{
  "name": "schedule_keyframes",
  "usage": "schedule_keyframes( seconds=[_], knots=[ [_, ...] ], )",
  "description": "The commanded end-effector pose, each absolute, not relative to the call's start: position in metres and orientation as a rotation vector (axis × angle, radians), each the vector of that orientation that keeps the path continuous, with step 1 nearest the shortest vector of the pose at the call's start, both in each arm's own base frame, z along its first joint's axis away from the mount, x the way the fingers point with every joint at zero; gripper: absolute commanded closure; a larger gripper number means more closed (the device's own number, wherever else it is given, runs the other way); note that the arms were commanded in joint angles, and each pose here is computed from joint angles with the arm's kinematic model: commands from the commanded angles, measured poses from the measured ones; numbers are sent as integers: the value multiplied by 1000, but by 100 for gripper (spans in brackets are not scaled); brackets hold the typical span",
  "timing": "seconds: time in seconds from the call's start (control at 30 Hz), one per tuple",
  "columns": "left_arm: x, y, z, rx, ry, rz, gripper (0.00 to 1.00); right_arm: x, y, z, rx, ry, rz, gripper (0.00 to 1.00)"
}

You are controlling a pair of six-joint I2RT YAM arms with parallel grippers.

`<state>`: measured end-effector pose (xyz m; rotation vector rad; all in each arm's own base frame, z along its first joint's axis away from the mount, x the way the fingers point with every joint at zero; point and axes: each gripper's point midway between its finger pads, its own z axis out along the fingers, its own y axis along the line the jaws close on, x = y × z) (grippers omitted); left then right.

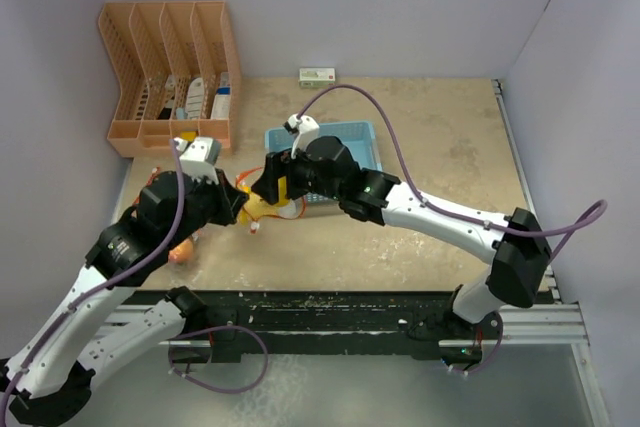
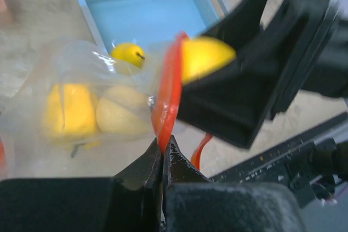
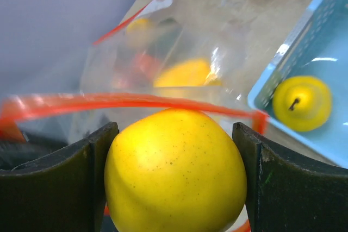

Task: Place the food in the zip-top bag and seal the zipper
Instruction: Place the fake fruit in the zipper food storage bag.

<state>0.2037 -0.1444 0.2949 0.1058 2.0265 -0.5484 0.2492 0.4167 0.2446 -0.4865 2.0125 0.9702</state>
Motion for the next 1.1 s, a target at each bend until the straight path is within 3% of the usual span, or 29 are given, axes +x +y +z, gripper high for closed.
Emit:
schedule_keyframes(
  seconds=[0.0, 0.13, 0.3, 0.7, 1.07],
  knots=[
    [185, -172, 265, 89, 2077, -784, 100, 291, 411, 256, -334, 1974, 839, 41],
    [181, -183, 255, 72, 2067, -879, 100, 301, 422, 237, -318, 2015, 817, 37],
    [197, -184, 249, 70, 2076, -807, 100, 297, 431, 236, -358, 2017, 825, 34],
    [213, -177, 244, 2, 2052, -727, 100, 264, 383, 261, -320, 1996, 853, 35],
    [202, -163, 256, -42, 2000, -749, 100, 240, 420, 197, -377, 2157, 929, 35]
  ],
)
